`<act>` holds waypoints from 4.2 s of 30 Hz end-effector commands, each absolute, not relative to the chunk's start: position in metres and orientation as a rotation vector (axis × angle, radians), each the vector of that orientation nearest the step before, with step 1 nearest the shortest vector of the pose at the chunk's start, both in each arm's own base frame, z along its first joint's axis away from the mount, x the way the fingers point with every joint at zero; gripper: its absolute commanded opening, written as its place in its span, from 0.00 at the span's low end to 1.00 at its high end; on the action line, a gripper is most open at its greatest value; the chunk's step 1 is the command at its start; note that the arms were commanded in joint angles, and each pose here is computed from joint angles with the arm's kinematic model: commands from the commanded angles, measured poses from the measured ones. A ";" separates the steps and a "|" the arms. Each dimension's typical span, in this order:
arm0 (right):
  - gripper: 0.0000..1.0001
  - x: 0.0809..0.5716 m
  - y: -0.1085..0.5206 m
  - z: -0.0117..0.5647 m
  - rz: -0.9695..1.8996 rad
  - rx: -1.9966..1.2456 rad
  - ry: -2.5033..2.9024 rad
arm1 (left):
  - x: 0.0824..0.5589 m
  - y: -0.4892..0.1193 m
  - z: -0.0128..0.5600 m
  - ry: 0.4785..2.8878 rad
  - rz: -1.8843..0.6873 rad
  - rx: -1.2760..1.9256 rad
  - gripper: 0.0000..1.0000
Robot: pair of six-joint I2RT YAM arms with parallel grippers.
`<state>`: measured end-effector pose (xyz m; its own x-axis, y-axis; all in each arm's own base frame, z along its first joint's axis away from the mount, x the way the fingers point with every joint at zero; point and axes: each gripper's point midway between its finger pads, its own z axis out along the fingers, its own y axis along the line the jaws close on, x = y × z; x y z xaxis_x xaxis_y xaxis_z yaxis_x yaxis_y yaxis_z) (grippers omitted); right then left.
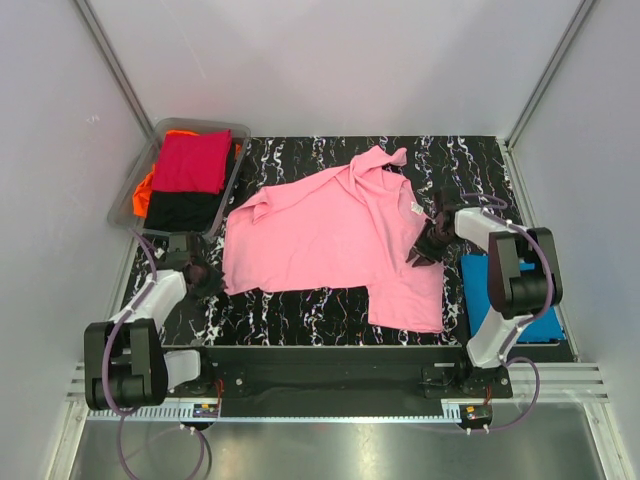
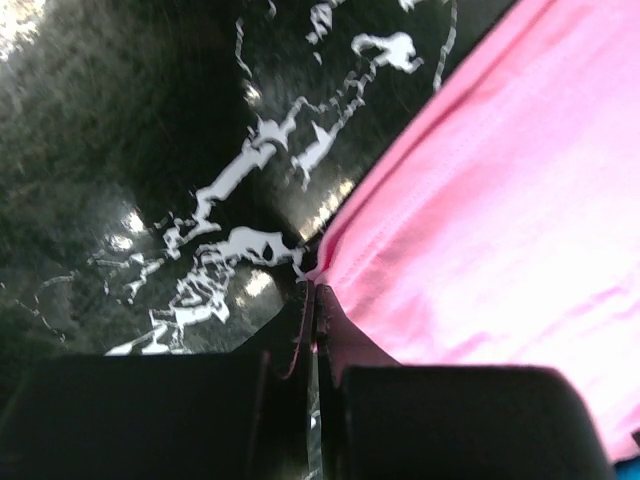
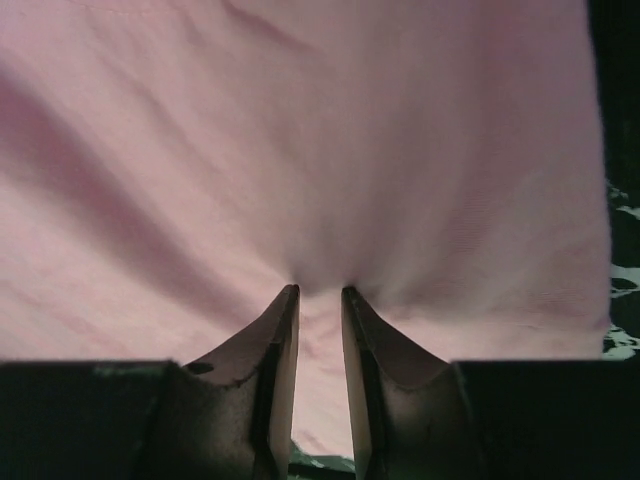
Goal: Fold and stack the t-shirts
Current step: Flatten the tshirt out
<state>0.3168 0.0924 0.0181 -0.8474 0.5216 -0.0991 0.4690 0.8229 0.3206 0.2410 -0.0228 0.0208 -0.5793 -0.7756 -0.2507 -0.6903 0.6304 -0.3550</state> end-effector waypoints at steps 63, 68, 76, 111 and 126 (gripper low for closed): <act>0.51 0.224 -0.010 -0.004 0.190 1.598 2.555 | 0.266 -0.043 0.081 2.365 -0.572 -0.866 0.00; 0.51 0.216 -0.011 0.001 0.167 1.595 2.541 | 0.266 -0.044 0.079 2.369 -0.573 -0.869 0.00; 0.50 0.211 -0.010 0.006 0.167 1.594 2.544 | 0.266 -0.044 0.078 2.371 -0.574 -0.869 0.00; 0.00 0.333 -0.021 0.543 0.526 0.561 1.420 | 0.255 -0.079 0.471 1.557 -0.683 -0.093 0.00; 0.00 0.142 0.013 0.731 0.440 0.299 0.892 | 0.125 -0.062 0.588 1.185 -0.552 0.005 0.00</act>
<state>0.1068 0.0238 0.7423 0.5948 0.4779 -0.6464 -0.2843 0.8772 0.3869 0.0979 -0.0804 0.6107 0.2941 -0.4431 -0.8468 0.5372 0.8095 -0.2370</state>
